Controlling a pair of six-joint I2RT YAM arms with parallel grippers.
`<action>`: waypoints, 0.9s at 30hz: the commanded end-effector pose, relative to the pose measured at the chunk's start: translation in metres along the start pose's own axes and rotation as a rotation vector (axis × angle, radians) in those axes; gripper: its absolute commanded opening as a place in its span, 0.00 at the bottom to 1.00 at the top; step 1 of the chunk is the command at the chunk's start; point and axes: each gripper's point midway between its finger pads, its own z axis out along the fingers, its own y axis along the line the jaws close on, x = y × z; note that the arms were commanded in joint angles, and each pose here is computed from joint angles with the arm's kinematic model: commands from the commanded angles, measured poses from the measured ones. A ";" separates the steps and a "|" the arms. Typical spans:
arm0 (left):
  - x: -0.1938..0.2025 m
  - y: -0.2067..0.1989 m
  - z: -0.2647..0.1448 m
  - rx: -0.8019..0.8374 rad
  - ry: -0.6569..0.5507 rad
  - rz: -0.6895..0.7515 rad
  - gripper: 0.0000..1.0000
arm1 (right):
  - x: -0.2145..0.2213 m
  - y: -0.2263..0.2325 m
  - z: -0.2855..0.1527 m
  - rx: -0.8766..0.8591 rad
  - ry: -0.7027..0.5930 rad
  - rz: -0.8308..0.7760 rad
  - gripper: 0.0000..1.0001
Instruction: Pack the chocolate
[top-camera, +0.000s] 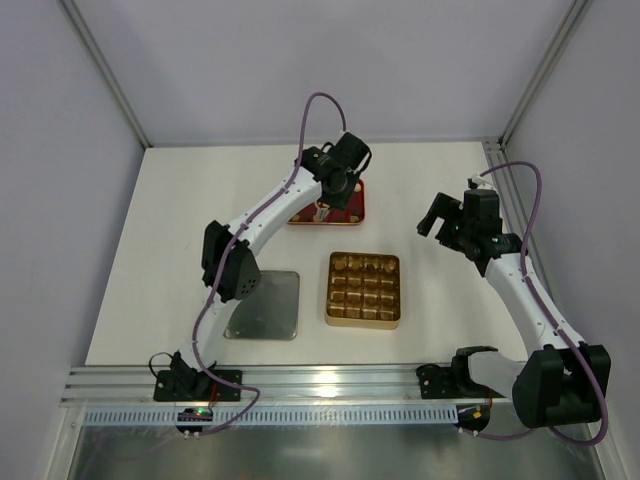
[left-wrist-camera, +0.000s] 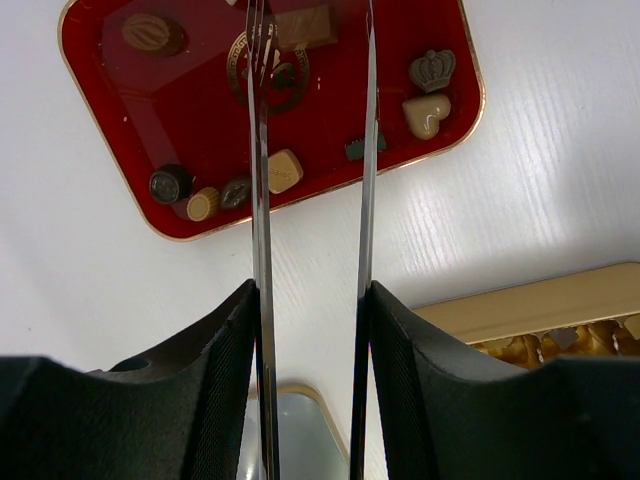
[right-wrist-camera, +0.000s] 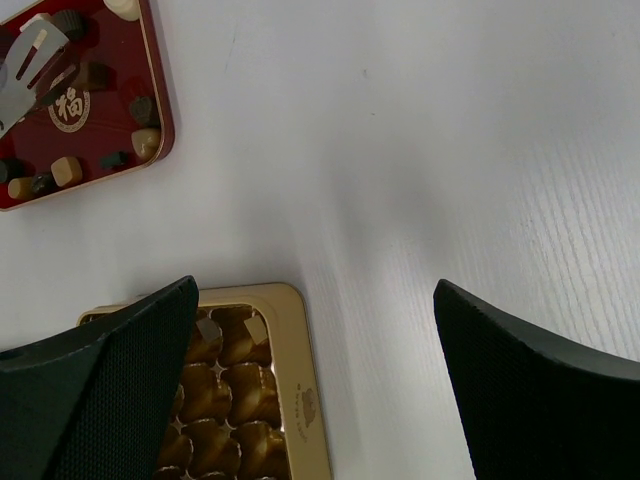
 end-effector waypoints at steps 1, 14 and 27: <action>-0.013 0.012 0.000 -0.026 -0.035 -0.008 0.46 | -0.008 0.005 0.001 -0.027 -0.027 -0.008 1.00; -0.006 0.012 0.023 -0.016 0.000 -0.016 0.46 | -0.005 0.005 0.001 -0.029 -0.019 -0.012 1.00; -0.001 0.005 0.031 0.012 0.016 -0.015 0.45 | -0.005 0.004 0.001 -0.028 -0.018 -0.011 1.00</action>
